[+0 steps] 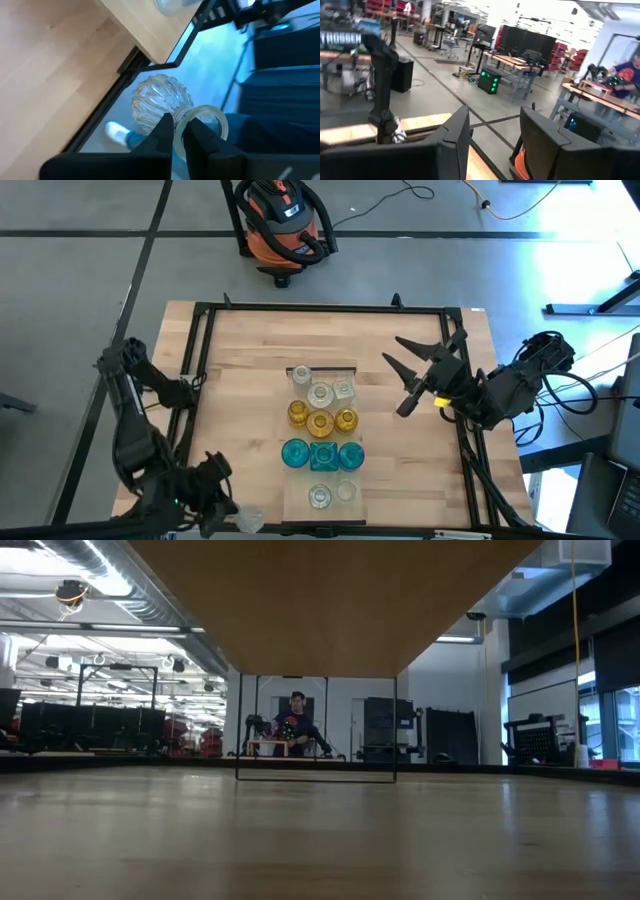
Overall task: Sort vases onto shelf
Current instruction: Put the transparent vase on the shelf aligned with the other transparent vases
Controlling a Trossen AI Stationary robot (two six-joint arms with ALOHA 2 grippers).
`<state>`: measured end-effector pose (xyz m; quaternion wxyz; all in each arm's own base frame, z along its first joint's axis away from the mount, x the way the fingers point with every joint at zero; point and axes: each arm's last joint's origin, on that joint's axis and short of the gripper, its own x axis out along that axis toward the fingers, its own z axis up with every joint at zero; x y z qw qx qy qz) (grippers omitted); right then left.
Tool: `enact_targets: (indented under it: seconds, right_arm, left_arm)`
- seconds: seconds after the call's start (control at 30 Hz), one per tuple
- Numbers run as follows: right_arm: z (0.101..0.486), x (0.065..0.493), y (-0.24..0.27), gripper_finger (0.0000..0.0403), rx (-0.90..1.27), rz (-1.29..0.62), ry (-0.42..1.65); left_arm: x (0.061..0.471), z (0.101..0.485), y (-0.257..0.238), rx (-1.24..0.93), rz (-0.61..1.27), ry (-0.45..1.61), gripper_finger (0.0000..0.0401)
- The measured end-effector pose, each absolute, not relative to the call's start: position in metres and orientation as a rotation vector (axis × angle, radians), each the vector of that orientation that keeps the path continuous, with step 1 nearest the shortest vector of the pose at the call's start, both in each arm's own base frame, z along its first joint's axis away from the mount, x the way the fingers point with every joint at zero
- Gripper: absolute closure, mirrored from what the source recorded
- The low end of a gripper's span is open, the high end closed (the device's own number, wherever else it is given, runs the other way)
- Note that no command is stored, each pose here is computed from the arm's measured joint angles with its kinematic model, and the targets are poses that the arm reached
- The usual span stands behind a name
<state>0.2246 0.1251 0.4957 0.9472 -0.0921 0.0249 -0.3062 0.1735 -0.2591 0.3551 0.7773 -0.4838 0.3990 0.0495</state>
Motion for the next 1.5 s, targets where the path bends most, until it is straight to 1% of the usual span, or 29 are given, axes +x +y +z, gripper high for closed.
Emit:
enact_targets:
  seconds: [0.1, 0.23, 0.4, 0.53, 0.83, 1.03, 1.2, 1.5]
  right_arm:
    - [0.492, 0.225, 0.125, 0.0267, -0.221, -0.603, 0.075]
    - [0.49, 0.228, 0.124, 0.0267, -0.217, -0.553, 0.082]
    - [0.486, 0.227, 0.124, 0.0267, -0.213, -0.543, 0.1]
    - [0.481, 0.224, 0.125, 0.0267, -0.183, -0.534, 0.122]
    - [0.476, 0.209, 0.129, 0.0267, -0.219, -0.492, 0.169]
    - [0.479, 0.201, 0.123, 0.0267, -0.226, -0.495, 0.176]
    - [0.48, 0.198, 0.121, 0.0267, -0.232, -0.495, 0.18]
    - [0.479, 0.197, 0.12, 0.0267, -0.251, -0.493, 0.193]
  left_arm:
    - [0.185, 0.375, -0.261, -1.016, 0.148, 0.923, 0.0386]
    - [0.206, 0.395, -0.25, -0.926, 0.199, 1.044, 0.0386]
    - [0.237, 0.407, -0.241, -0.828, 0.178, 1.088, 0.0386]
    - [0.254, 0.404, -0.235, -0.798, 0.211, 1.107, 0.0386]
    - [0.273, 0.397, -0.226, -0.85, 0.267, 1.105, 0.0386]
    - [0.289, 0.396, -0.22, -0.88, 0.251, 1.06, 0.0387]
    - [0.298, 0.387, -0.222, -0.882, 0.238, 1.102, 0.0387]
    - [0.307, 0.38, -0.226, -0.876, 0.241, 1.099, 0.0387]
